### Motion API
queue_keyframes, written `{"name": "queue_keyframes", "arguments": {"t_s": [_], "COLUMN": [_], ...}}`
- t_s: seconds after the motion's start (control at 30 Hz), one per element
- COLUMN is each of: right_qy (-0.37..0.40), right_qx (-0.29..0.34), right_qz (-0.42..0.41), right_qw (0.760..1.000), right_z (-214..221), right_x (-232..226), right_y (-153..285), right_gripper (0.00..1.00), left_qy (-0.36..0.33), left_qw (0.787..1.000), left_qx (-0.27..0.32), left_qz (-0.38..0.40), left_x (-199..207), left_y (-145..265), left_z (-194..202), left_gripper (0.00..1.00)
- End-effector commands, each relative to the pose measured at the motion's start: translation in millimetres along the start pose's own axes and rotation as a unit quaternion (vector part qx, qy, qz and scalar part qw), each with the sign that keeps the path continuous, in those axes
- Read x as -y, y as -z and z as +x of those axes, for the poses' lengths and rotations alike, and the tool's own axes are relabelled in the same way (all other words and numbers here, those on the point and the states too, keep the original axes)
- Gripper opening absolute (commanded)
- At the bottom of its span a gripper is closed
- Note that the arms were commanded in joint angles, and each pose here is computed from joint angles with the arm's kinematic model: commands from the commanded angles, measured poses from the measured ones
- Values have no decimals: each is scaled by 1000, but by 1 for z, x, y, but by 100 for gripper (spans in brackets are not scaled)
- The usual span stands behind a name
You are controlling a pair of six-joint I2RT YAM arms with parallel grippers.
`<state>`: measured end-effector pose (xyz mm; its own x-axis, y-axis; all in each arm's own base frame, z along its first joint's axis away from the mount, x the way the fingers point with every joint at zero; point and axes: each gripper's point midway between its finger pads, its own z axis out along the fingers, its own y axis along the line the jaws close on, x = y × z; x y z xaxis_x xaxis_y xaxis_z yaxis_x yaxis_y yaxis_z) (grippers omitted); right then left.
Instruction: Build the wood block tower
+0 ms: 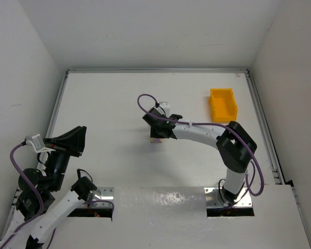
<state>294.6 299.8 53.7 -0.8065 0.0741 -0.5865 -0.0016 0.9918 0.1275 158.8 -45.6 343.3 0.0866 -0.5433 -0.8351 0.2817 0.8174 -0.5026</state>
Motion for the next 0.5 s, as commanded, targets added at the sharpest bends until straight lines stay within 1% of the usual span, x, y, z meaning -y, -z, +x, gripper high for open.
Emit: {"name": "queue_keyframes", "arguments": {"t_s": [0.0,0.47], "right_qy": [-6,-3], "right_qx": [10,11], "right_qz": [-16,-34], "right_qw": [1000,999], "right_z": [-8,-11], "right_x": [-5,-14], "right_y": [7,11], "right_gripper": [40,41], "left_qy": [2,2], "left_qw": [1000,1000], "left_qx": [2,2], "left_qz": [15,16], "left_x": [7,7], "left_y": [-1,-1], "left_z": [-4,-4], "left_gripper": [26,26]}}
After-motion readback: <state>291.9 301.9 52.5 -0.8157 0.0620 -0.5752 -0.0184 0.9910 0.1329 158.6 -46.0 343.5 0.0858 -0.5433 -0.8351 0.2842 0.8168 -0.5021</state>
